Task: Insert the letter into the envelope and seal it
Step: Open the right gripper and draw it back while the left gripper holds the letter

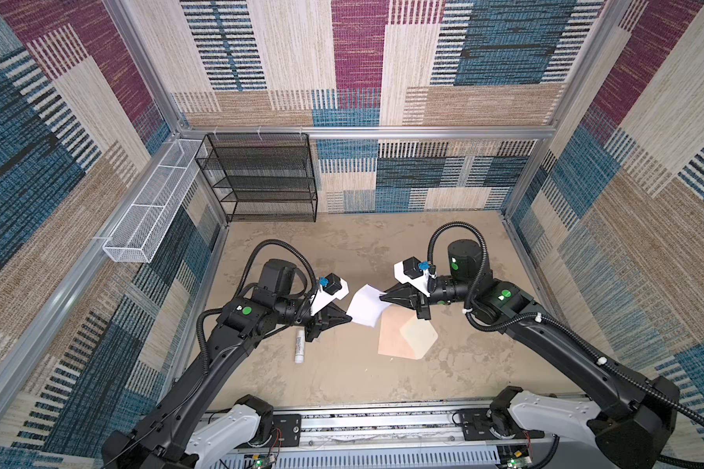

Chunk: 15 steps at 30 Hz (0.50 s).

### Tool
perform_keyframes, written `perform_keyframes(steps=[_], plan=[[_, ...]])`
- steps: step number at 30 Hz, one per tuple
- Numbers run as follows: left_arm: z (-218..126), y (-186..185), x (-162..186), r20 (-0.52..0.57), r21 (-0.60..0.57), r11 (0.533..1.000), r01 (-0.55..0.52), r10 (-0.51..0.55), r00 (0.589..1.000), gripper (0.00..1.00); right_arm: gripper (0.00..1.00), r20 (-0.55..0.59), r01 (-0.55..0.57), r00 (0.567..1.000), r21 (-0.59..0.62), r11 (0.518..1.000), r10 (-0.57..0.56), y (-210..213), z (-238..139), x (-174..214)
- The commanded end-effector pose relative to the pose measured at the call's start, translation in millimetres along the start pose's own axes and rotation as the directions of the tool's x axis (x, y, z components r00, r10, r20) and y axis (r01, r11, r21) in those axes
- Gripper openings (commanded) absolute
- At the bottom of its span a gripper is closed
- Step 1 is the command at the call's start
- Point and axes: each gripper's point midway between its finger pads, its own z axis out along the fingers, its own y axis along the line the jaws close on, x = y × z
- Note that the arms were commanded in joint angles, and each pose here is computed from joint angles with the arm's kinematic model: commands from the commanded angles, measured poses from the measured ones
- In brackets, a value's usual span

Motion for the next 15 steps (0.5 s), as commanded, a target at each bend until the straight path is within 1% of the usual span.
perform_keyframes(steps=[1,2,4,7,10,11,15], plan=[[-0.1,6.3,1.7,-0.018,-0.025,0.999,0.035,-0.036,0.999,0.0,0.42,0.021,0.028,0.999,0.052,0.998,-0.03,-7.0,-2.8,-6.9],[0.3,8.4,3.3,-0.027,-0.031,0.998,0.046,-0.047,0.999,0.0,0.49,0.017,0.022,1.0,0.06,0.998,-0.023,-8.4,-2.7,-6.1],[0.0,12.4,5.7,-0.042,-0.048,0.997,0.061,-0.063,0.997,0.0,0.58,0.013,0.017,1.0,0.073,0.997,-0.018,-10.9,-2.9,-5.6],[-1.5,18.4,7.1,-0.045,-0.075,0.994,0.075,-0.078,0.996,0.0,0.68,0.011,0.012,1.0,0.11,0.994,-0.014,-16.5,-4.2,-5.5],[-4.4,25.7,8.9,-0.041,-0.106,0.99,0.095,-0.1,0.994,0.0,0.84,0.008,0.01,1.0,0.16,0.987,-0.012,-23.9,-6.9,-6.5],[-6.0,28.8,10.3,-0.041,-0.12,0.987,0.104,-0.11,0.993,0.0,0.87,0.007,0.005,1.0,0.187,0.982,-0.007,-28.3,-8.7,-7.4],[-16.2,46.6,16.4,-0.029,-0.196,0.966,0.168,-0.177,0.984,0.0,0.88,0.004,0.016,1.0,0.255,0.967,-0.017,-37.7,-14.3,-9.5]])
